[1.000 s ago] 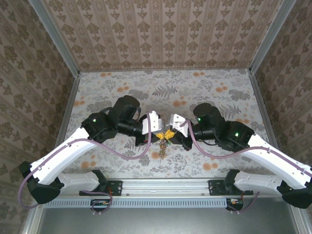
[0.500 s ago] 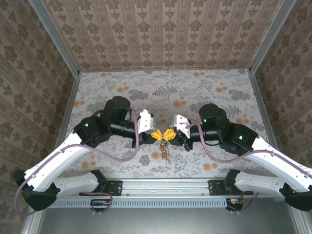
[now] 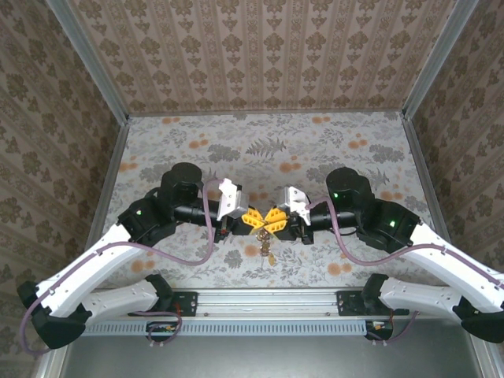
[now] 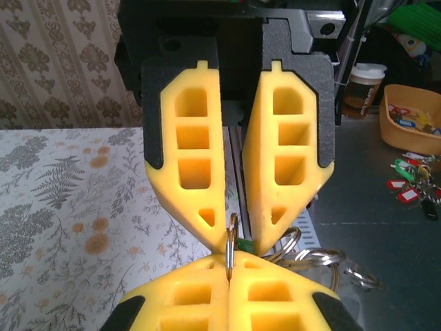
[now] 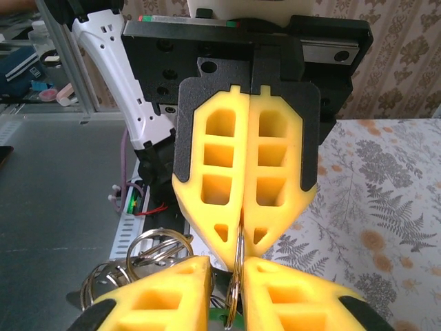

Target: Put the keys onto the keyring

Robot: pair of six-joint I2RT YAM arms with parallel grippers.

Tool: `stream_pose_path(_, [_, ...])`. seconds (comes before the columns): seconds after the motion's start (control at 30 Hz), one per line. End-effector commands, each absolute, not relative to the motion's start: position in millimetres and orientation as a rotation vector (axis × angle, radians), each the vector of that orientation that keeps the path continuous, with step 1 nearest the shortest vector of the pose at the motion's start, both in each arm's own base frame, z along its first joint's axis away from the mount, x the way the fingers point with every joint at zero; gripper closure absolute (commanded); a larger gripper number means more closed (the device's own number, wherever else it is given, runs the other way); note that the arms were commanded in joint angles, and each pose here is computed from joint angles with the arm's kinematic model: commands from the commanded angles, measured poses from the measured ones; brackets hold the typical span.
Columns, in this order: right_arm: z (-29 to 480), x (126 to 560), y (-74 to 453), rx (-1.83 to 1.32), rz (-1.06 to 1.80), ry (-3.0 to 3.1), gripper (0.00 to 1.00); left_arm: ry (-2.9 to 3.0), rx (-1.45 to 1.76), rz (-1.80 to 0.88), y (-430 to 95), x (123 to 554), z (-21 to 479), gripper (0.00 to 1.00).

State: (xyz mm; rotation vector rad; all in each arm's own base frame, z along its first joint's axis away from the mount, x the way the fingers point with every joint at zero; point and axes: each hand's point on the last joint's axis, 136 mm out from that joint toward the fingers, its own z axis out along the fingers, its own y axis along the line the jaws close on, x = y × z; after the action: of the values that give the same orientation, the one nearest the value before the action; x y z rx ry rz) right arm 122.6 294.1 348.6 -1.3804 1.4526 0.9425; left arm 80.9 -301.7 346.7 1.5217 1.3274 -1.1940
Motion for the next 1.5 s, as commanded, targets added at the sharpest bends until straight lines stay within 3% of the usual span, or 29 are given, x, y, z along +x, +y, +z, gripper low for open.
stream_pose_path(0.0, [354.3, 114.7, 299.3, -1.389, 0.994, 1.399, 0.80, 1.155, 1.452, -1.189, -308.3, 84.3, 384.1, 1.00])
stream_pose_path(0.2, [353.7, 117.8, 293.5, -1.336, 0.977, 1.411, 0.86, 1.140, 1.450, -1.200, -307.2, 81.9, 387.2, 1.00])
stream_pose_path(0.77, [355.6, 131.0, 291.2, -1.266, 0.928, 1.409, 0.73, 1.065, 1.437, -1.259, -302.6, 73.5, 403.4, 1.00])
stream_pose_path(0.93, [361.8, 129.9, 290.6, -1.246, 0.932, 1.357, 0.84, 1.008, 1.433, -1.339, -303.0, 65.8, 413.8, 1.00])
stream_pose_path(1.07, [364.8, 129.3, 288.7, -1.232, 0.930, 1.330, 0.86, 0.984, 1.429, -1.388, -303.3, 61.1, 417.1, 1.00])
stream_pose_path(1.17, [360.7, 131.9, 288.5, -1.232, 0.919, 1.347, 0.86, 0.985, 1.438, -1.401, -304.1, 59.1, 417.4, 1.00])
stream_pose_path(1.3, [360.5, 136.6, 282.8, -1.191, 0.886, 1.350, 0.77, 0.989, 1.465, -1.412, -306.0, 55.1, 416.5, 1.00])
stream_pose_path(1.47, [363.8, 139.2, 278.8, -1.156, 0.878, 1.346, 0.77, 0.993, 1.483, -1.416, -308.1, 53.6, 415.0, 1.00])
